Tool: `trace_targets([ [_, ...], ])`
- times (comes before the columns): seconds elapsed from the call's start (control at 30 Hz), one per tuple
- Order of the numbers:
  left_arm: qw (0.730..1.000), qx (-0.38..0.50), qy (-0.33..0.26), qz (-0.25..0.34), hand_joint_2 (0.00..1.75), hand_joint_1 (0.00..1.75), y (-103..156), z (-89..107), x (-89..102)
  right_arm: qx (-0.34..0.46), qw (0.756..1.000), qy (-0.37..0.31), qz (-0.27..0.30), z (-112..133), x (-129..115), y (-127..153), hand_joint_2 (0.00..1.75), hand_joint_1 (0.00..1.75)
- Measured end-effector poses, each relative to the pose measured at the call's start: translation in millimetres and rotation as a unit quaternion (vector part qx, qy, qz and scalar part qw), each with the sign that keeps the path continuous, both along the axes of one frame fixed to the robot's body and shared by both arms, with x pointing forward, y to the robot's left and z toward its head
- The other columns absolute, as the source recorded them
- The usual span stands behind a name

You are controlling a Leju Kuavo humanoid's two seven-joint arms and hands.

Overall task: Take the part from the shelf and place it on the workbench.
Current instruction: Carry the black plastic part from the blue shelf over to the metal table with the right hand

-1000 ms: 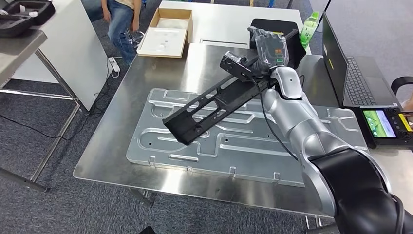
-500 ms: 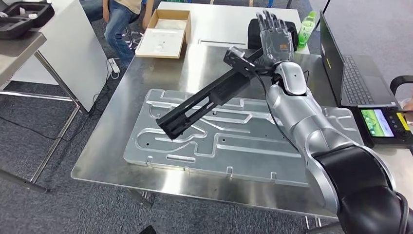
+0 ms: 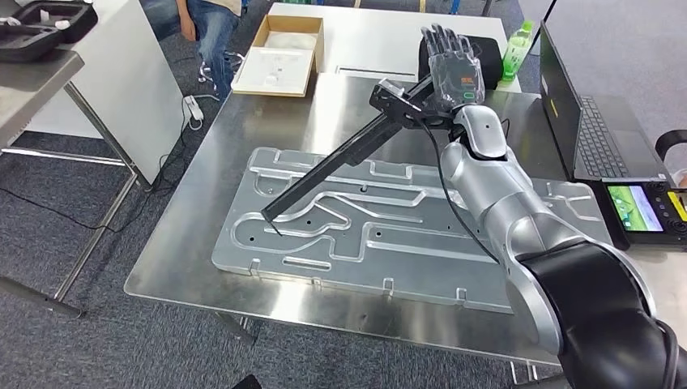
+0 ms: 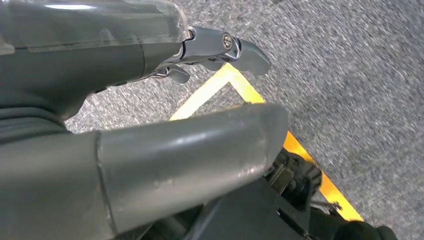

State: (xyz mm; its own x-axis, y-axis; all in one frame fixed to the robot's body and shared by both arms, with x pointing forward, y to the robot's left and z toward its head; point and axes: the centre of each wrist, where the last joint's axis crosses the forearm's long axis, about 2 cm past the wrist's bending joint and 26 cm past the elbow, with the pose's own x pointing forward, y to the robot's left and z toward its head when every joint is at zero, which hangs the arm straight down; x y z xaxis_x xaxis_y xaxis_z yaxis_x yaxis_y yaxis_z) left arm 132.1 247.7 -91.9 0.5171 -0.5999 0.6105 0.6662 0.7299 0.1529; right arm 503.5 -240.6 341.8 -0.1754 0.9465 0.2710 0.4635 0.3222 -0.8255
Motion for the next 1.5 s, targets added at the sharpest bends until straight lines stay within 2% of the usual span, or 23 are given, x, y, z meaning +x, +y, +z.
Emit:
trace_targets([
  [0.3, 1.0, -0.001, -0.002, -0.002, 0.0, 0.0, 0, 0.1, 0.2, 0.073, 0.996, 0.051, 0.011, 0, 2, -3, 0.0, 0.0],
  [0.8, 1.0, -0.003, -0.005, -0.01, 0.0, 0.0, -1, -0.2, -1.0, 0.12, 0.991, 0.062, 0.018, 12, 5, -11, 0.0, 0.0],
  [1.07, 1.0, -0.007, -0.006, -0.012, 0.0, 0.0, -1, 0.1, -0.2, 0.102, 0.982, 0.157, 0.034, 27, 9, -8, 0.0, 0.0],
  [1.13, 1.0, -0.008, -0.005, -0.013, 0.0, 0.0, -1, -0.3, -1.4, 0.083, 0.976, 0.199, 0.034, 37, 11, -6, 0.0, 0.0],
  [1.33, 1.0, -0.014, -0.002, -0.009, 0.0, 0.0, 0, -1.5, -5.2, 0.015, 0.948, 0.317, 0.03, 90, 14, 1, 0.0, 0.0],
  [1.5, 1.0, -0.014, 0.002, -0.003, 0.0, 0.0, 4, -3.2, -10.2, -0.015, 0.942, 0.334, 0.014, 144, 10, 2, 0.0, 0.0],
])
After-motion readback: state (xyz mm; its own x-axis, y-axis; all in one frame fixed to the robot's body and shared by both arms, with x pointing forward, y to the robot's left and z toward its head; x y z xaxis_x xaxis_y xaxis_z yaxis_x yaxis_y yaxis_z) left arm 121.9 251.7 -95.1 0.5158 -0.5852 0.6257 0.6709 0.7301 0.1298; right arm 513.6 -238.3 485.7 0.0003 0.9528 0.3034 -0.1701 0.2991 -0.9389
